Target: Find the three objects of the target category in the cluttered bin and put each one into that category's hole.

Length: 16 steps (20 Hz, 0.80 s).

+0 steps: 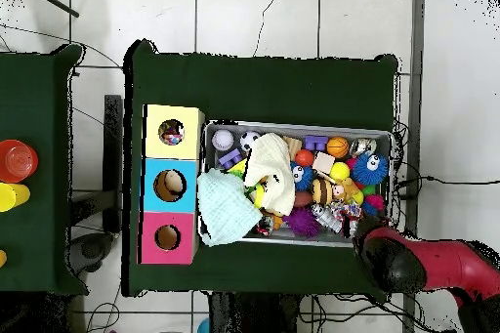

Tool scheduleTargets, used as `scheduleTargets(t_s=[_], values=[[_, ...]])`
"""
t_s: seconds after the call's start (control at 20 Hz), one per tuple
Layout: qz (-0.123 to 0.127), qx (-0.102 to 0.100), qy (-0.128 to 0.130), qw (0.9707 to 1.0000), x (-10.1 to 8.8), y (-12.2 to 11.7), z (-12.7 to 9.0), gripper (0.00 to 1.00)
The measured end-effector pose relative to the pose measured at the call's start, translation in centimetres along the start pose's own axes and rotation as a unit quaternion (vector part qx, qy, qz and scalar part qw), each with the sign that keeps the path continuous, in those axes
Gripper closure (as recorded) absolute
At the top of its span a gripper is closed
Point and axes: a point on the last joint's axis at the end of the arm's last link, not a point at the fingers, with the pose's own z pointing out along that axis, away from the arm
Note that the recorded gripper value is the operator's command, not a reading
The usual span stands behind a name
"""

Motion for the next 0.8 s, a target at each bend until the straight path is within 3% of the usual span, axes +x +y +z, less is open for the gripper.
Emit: scheduleTargets(t_s=[0.25, 0.8], values=[[-0.003, -0.011, -0.041, 0.9991, -1.7, 0.3, -0.3, 0.00], [-0.014, -0.039, -0.045, 0.9982, -1.9, 2.4, 1.4, 0.00]])
